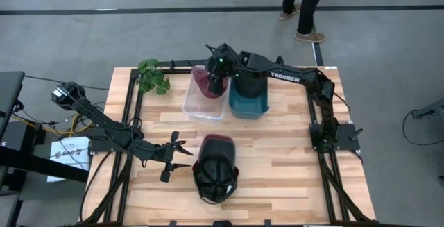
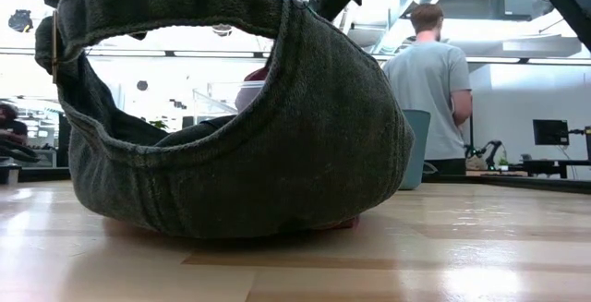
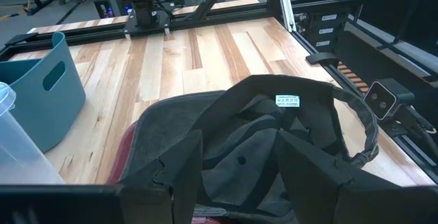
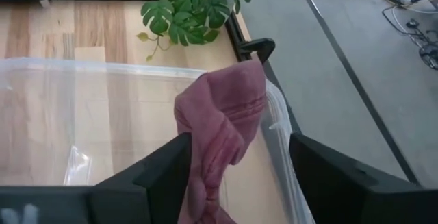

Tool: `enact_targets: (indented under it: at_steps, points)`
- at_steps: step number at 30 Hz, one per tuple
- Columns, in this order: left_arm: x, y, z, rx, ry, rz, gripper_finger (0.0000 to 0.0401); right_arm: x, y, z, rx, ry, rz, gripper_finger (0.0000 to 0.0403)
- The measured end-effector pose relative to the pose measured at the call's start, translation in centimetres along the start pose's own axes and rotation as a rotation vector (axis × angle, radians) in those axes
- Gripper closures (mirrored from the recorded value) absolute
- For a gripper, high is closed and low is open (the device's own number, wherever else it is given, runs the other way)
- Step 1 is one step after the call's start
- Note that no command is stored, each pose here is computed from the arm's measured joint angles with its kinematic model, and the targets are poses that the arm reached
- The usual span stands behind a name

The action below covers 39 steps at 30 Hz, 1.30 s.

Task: Pick & Place hat
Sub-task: Put the top red cap into the transparent bin, then put the black cap into the blue bin

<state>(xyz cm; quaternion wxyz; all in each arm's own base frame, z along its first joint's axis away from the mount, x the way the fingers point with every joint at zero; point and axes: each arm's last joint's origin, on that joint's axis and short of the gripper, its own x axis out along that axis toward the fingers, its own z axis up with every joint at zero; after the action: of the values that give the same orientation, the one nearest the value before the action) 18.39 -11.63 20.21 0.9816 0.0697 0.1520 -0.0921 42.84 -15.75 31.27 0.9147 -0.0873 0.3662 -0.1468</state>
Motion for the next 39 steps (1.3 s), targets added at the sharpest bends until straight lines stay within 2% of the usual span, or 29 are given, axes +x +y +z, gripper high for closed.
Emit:
enact_targets:
  at_steps: [10, 15, 23, 29, 36, 39]
  points:
    - [0.0, 0.0, 0.0, 0.0, 0.0, 0.0, 0.0217, -2.9, -0.2, 2.0, -0.026, 0.019, 0.015, 0.0157]
    - [0.0, 0.0, 0.0, -0.006, 0.0, -0.001, 0.0217, -4.8, 1.7, 2.6, -0.069, 0.102, 0.077, 0.0157]
    - [0.0, 0.0, 0.0, -0.008, 0.0, -0.001, 0.0217, -7.4, 7.4, 2.7, -0.207, 0.231, 0.212, 0.0157]
    - [0.0, 0.0, 0.0, -0.008, 0.0, -0.001, 0.0217, -9.4, 13.0, 2.6, -0.292, 0.283, 0.308, 0.0157]
    - [0.0, 0.0, 0.0, -0.008, 0.0, -0.001, 0.0217, -12.9, 20.9, 2.3, -0.401, 0.258, 0.418, 0.0157]
    - [0.0, 0.0, 0.0, -0.008, 0.0, -0.001, 0.0217, -14.7, 24.0, 1.9, -0.433, 0.242, 0.418, 0.0157]
